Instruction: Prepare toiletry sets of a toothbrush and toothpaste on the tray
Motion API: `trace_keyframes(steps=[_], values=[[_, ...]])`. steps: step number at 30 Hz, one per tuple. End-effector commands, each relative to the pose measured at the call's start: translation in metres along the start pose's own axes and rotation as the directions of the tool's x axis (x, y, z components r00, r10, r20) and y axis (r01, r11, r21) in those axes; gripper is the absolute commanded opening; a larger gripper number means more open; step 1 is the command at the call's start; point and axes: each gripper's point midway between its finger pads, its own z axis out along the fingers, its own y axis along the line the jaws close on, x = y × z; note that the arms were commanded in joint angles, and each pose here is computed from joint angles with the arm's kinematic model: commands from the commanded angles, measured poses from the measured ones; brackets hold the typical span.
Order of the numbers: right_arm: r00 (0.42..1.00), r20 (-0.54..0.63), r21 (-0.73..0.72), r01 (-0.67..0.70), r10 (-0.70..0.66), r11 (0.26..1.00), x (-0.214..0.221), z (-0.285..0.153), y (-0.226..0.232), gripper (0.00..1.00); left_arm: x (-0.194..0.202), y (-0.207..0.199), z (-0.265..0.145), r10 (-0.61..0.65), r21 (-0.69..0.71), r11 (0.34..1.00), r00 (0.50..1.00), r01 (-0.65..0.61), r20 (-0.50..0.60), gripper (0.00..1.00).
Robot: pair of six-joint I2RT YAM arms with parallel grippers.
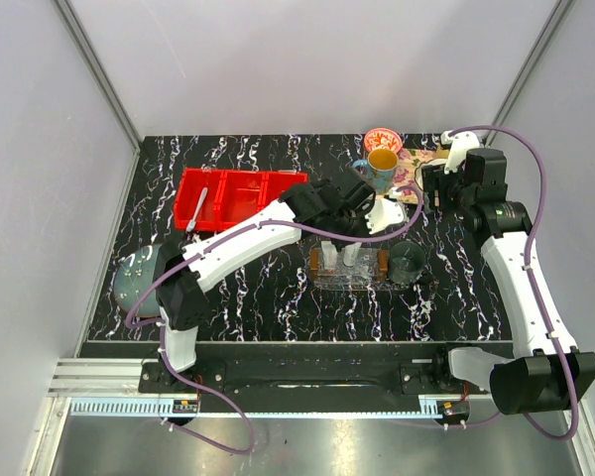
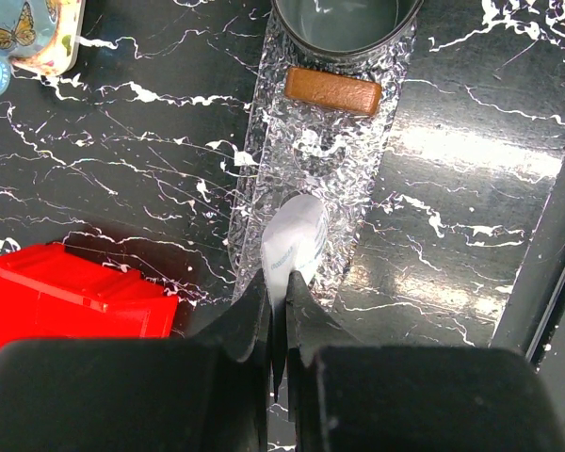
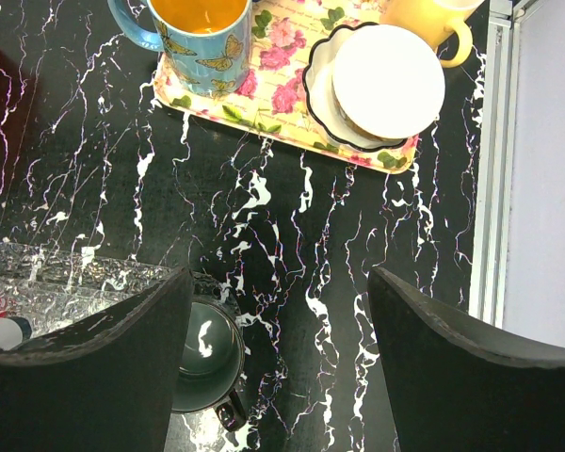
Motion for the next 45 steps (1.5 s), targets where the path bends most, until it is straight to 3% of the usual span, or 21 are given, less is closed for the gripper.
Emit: trace_keyframes(steps=[1,45], values=[[0.998,0.066,0.006,-0.008,0.007,1.000,-0.014,-0.008,-0.003,0.80,-0.021,0.007,-0.012,0.018,-0.028,0.999,0.996,-0.016,0.093,0.00],[0.998,0.068,0.006,-0.006,0.006,1.000,-0.016,-0.008,-0.003,0.80,-0.012,0.006,-0.001,0.018,-0.015,1.000,0.997,-0.017,0.074,0.00]])
